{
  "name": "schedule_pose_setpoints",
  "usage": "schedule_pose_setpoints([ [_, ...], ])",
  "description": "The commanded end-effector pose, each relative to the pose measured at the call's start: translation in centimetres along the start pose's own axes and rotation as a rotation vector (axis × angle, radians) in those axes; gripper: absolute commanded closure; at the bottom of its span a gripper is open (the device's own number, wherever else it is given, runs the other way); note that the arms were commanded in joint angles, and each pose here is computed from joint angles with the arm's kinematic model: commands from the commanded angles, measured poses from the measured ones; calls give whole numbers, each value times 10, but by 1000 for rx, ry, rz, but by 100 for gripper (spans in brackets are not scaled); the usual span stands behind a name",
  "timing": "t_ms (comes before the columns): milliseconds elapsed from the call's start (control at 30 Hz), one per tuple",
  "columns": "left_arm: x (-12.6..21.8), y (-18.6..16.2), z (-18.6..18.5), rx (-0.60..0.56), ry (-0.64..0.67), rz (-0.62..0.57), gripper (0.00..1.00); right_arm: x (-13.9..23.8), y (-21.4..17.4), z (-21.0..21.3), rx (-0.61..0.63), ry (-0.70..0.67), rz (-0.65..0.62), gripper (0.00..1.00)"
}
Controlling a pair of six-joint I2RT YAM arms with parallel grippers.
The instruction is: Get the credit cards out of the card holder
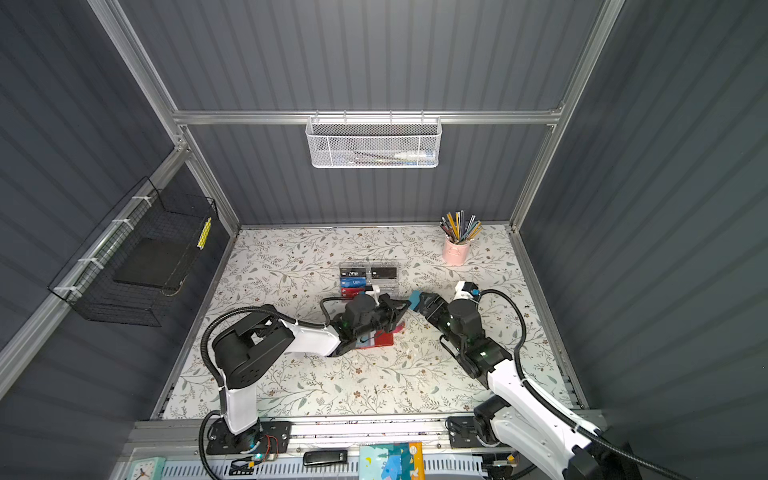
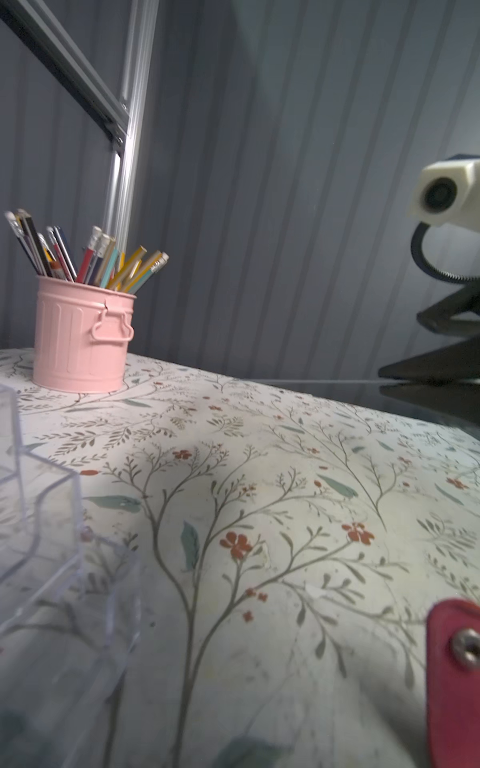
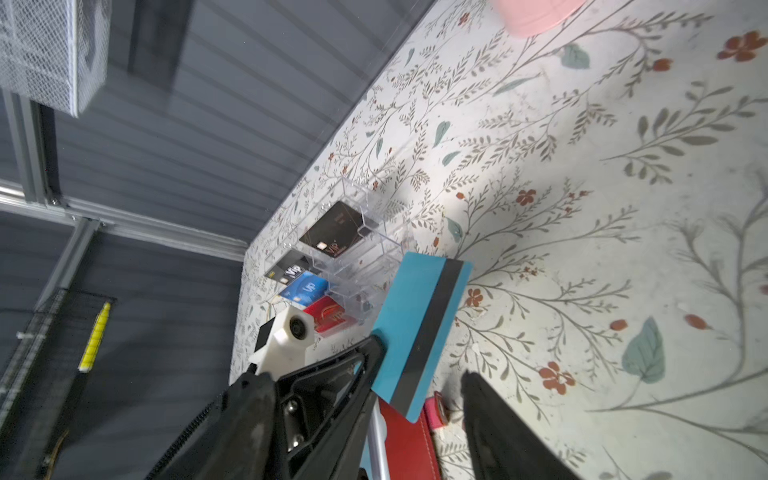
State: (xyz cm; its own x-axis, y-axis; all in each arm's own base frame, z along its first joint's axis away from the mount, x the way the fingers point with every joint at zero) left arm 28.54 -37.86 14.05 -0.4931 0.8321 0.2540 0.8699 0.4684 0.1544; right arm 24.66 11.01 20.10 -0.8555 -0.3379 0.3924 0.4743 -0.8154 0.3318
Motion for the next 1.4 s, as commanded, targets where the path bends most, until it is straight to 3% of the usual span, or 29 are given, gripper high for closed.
schedule_pose_setpoints([
  [0, 6, 13, -34, -142, -32, 186, 100, 5, 10, 5, 116, -48, 69, 19],
  [67, 8, 16, -37, -197, -46, 286, 100, 4, 15, 9, 126, -50, 108, 14],
  [267, 19, 19, -53, -337, -129, 413, 100, 0, 16, 15, 35, 42, 137, 4],
  [400, 25, 15, -67, -398, -173, 463, 100, -8, 11, 19, -40, 126, 164, 7],
  [600, 33, 13, -73, -428, -201, 464, 100, -15, 11, 14, -94, 129, 154, 18],
  [933, 28, 16, -66, -354, -229, 424, 100, -15, 12, 6, -153, 172, 141, 36],
  [1167, 15, 22, -45, -130, -300, 345, 100, -18, 14, 7, -192, 229, 142, 50],
  [1367, 10, 23, -38, -82, -295, 339, 100, -18, 19, 7, -198, 237, 129, 58],
])
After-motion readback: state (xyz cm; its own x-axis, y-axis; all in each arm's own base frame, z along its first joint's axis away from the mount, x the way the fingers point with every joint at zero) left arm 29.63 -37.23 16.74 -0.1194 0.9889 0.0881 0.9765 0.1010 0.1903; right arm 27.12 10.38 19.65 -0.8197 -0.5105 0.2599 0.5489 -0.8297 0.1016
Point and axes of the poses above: each gripper's point midway between its finger pads, its own x axis back along the fingers, its own z axis along the line the jaws close on, y = z × x, the point moved 6 cm from there along x, back along the fingers, and after that the axes turned 14 degrees about -x, right-handed, at the moved point
